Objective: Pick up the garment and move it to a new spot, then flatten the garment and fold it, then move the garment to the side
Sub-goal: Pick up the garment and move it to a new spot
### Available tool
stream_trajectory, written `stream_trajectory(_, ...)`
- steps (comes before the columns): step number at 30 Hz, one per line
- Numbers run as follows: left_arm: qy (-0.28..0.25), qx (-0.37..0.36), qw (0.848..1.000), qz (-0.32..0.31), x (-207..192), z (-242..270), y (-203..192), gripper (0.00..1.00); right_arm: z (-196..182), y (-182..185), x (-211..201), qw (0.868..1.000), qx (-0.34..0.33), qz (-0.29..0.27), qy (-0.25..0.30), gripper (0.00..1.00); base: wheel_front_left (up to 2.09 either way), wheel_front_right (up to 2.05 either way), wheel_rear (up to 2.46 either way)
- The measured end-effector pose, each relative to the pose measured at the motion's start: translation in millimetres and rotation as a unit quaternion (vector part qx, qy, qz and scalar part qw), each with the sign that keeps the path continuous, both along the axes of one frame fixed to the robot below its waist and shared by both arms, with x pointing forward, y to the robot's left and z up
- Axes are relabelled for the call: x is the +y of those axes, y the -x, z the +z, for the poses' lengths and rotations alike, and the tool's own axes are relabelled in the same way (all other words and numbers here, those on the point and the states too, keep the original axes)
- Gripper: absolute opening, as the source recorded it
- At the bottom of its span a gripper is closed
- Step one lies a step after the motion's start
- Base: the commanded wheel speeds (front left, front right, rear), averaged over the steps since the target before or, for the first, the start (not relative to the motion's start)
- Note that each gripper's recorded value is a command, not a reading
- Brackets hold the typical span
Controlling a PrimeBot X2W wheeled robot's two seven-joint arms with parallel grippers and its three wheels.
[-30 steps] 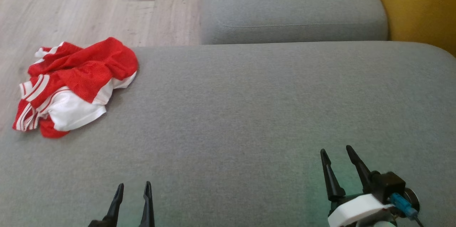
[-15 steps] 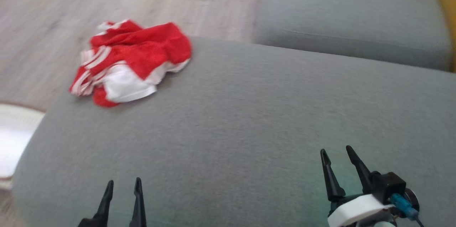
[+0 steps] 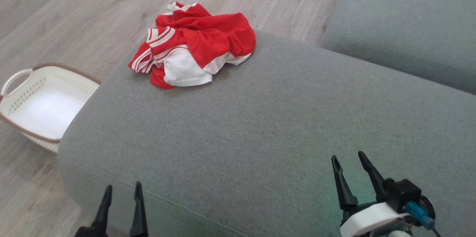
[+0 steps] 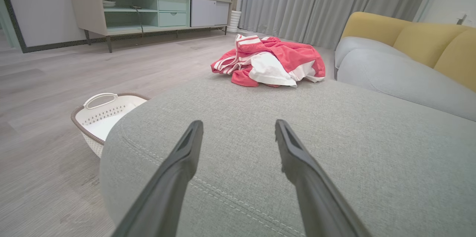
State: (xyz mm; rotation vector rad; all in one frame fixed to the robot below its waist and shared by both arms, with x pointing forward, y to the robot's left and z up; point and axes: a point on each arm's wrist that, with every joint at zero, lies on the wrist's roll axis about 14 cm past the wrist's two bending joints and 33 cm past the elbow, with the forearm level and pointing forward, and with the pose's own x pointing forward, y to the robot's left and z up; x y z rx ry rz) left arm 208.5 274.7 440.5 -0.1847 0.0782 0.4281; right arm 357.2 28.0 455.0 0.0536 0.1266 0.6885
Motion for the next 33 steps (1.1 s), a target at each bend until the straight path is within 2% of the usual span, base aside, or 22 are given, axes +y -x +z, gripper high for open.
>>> stream_trajectory(9,-0.03,-0.024,0.999,0.035,23.9,25.5,0.2,1.0,4.4,-8.3,0.8,1.0,-0.01,-0.002,-0.005,1.0,0.0,0.0,0.0)
stream_trajectory(15,-0.089,-0.062,0.993,0.041,51.8,69.7,-17.1,1.0,-4.5,-16.6,-10.6,1.0,-0.01,-0.016,0.009,1.0,0.0,0.0,0.0)
stream_trajectory(18,-0.139,-0.079,0.987,0.022,69.8,104.6,-43.3,1.0,-11.8,-24.3,-13.9,1.0,-0.008,-0.021,0.018,1.0,0.0,0.0,0.0)
stream_trajectory(22,-0.224,-0.078,0.971,-0.022,89.1,150.3,-90.7,1.0,-12.3,-45.7,-14.5,0.999,-0.024,-0.026,0.027,1.0,0.0,0.0,0.0)
stream_trajectory(25,-0.251,-0.075,0.964,-0.043,95.5,169.2,-129.7,1.0,-7.4,-67.5,-18.4,0.998,-0.046,-0.038,0.032,1.0,0.0,0.0,0.0)
stream_trajectory(28,-0.264,-0.059,0.961,-0.053,105.5,173.9,-167.0,1.0,-7.2,-84.3,-24.4,0.996,-0.058,-0.049,0.039,1.0,0.0,0.0,0.0)
stream_trajectory(33,-0.211,-0.016,0.976,-0.048,124.4,142.4,-223.2,1.0,-25.8,-100.8,-40.9,0.995,-0.042,-0.07,0.058,1.0,0.0,0.0,0.0)
